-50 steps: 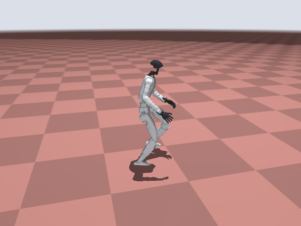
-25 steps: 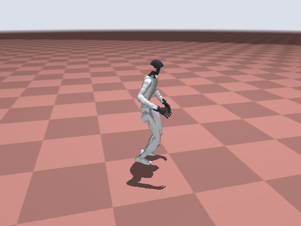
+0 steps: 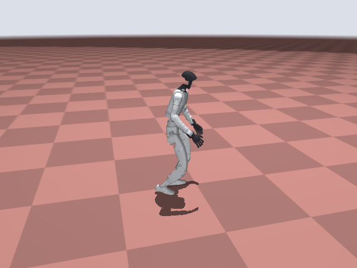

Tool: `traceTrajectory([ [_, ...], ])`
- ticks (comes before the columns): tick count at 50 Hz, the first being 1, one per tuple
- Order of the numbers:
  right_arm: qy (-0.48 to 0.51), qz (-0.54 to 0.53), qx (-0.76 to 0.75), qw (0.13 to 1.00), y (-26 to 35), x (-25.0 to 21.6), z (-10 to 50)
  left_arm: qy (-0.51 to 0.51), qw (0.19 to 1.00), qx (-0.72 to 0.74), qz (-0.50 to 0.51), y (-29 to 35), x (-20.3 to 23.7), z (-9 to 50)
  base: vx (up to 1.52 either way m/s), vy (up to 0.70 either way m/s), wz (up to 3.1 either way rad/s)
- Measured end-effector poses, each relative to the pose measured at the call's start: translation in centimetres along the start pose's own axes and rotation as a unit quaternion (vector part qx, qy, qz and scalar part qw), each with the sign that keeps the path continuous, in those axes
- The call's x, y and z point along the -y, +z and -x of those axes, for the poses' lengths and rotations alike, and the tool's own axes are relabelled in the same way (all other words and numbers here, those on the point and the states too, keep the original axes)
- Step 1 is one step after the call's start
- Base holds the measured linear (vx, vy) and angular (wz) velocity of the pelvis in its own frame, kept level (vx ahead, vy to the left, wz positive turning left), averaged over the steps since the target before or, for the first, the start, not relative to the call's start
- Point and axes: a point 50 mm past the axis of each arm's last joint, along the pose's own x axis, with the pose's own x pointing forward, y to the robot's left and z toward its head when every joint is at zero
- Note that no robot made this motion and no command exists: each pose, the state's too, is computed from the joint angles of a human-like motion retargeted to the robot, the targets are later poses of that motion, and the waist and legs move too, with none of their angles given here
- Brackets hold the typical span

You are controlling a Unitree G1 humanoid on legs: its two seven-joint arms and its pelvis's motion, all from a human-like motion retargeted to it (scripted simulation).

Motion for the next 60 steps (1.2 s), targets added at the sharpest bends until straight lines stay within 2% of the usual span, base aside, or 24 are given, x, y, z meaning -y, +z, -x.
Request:
traceTrajectory([
  [10, 0.034, 0.084, 0.128, 0.988, 6.5, 1.8, -0.3, -0.126, 0.973, 0.193, -0.031, 8.8, 3.3, 0.2, 0.08, -0.06, -0.05],
  [15, 0.047, 0.093, 0.142, 0.984, 7.4, 1.8, -0.5, -0.157, 0.957, 0.245, -0.013, 11.4, 4.3, 0.9, 0.01, -0.19, -0.21],
  [22, 0.03, 0.098, 0.161, 0.982, 8.9, 3.5, -0.4, -0.177, 0.936, 0.303, 0.004, 14.6, 3.5, 2.1, -0.01, -0.17, -0.26],
  [28, 0.033, 0.116, 0.187, 0.975, 10.2, 4.5, 0.7, -0.206, 0.904, 0.373, -0.034, 17.5, 2.5, 4.9, -0.03, -0.05, -0.45],
  [37, 0.124, 0.039, 0.255, 0.958, 12.1, 1.0, 2.1, -0.27, 0.808, 0.516, -0.095, 22.2, 1.1, 12.2, 0.03, 0.14, -0.46],
  [42, 0.092, 0.041, 0.262, 0.96, 11.9, 1.3, 2.7, -0.238, 0.781, 0.567, -0.107, 23.8, 0.5, 14.0, -0.08, 0.26, -0.74],
  [47, -0.053, 0.064, 0.231, 0.969, 10.8, 3.8, 1.7, -0.143, 0.81, 0.556, -0.12, 24.0, -0.5, 11.1, -0.13, 0.26, -0.43],
  [49, -0.076, 0.058, 0.215, 0.972, 10.2, 3.9, 1.1, -0.133, 0.837, 0.521, -0.105, 22.9, -0.2, 9.0, -0.11, 0.28, -0.12],
  [54, -0.053, 0.038, 0.226, 0.972, 11.0, 3.3, 0.0, -0.173, 0.892, 0.413, -0.054, 17.8, 0.9, 6.0, -0.07, 0.33, -0.19],
  [60, -0.018, 0.044, 0.29, 0.956, 15.0, 2.2, -0.6, -0.23, 0.91, 0.344, -0.034, 13.9, 1.1, 6.0, -0.07, 0.37, -0.1],
])
